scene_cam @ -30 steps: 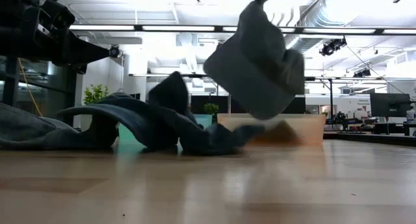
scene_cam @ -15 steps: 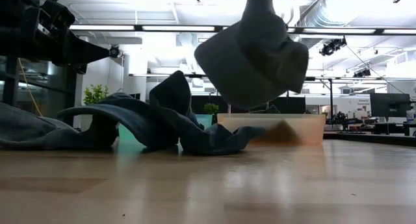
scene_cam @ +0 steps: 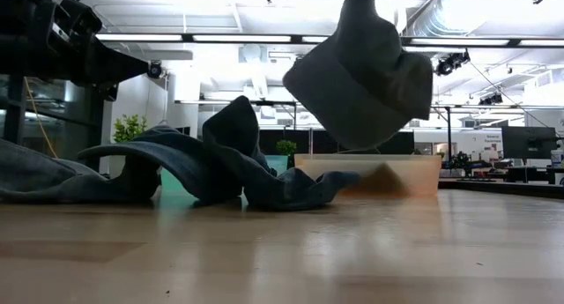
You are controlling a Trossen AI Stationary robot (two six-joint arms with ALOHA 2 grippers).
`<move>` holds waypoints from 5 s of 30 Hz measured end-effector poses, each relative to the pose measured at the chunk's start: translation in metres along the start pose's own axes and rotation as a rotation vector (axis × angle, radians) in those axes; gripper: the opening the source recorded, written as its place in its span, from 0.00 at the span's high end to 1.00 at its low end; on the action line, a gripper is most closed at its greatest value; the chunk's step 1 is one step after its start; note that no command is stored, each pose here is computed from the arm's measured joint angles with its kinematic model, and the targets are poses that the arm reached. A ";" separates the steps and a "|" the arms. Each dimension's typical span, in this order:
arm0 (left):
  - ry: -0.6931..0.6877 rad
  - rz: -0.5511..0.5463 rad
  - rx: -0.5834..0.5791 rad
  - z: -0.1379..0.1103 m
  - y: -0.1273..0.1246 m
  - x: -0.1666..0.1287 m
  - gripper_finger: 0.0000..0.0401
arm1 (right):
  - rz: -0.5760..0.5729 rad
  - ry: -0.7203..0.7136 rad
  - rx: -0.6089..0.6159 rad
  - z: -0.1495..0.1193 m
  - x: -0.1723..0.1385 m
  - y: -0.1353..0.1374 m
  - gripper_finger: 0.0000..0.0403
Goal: Pick & Place hat
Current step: Put the right gray cap into the green bin
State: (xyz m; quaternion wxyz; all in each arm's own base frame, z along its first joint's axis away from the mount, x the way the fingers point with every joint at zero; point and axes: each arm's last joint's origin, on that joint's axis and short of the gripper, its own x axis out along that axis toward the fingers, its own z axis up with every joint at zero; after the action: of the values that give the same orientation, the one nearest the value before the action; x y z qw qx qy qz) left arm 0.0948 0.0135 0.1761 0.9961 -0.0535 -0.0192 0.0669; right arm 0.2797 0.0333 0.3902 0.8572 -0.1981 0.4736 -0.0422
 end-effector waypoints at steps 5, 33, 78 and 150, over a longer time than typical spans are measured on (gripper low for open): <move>0.005 0.001 -0.024 0.000 0.000 0.000 1.00 | -0.061 -0.009 -0.021 0.002 0.000 -0.002 1.00; 0.006 0.119 -0.201 -0.002 0.004 0.001 1.00 | -0.212 -0.039 -0.051 0.007 -0.001 -0.007 1.00; -0.158 0.111 -0.211 0.008 0.004 0.064 0.26 | -0.365 -0.412 -0.004 0.031 0.003 -0.083 1.00; 0.032 0.315 0.042 0.035 0.007 0.198 0.98 | -0.385 -0.414 0.167 -0.005 -0.043 -0.100 0.48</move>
State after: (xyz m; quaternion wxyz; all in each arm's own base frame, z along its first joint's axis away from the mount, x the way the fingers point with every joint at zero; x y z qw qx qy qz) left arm 0.2887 0.0506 0.2165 0.9744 -0.0359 0.0066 0.2219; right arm 0.2637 -0.0484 0.4597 0.9251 -0.2173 0.2373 -0.2014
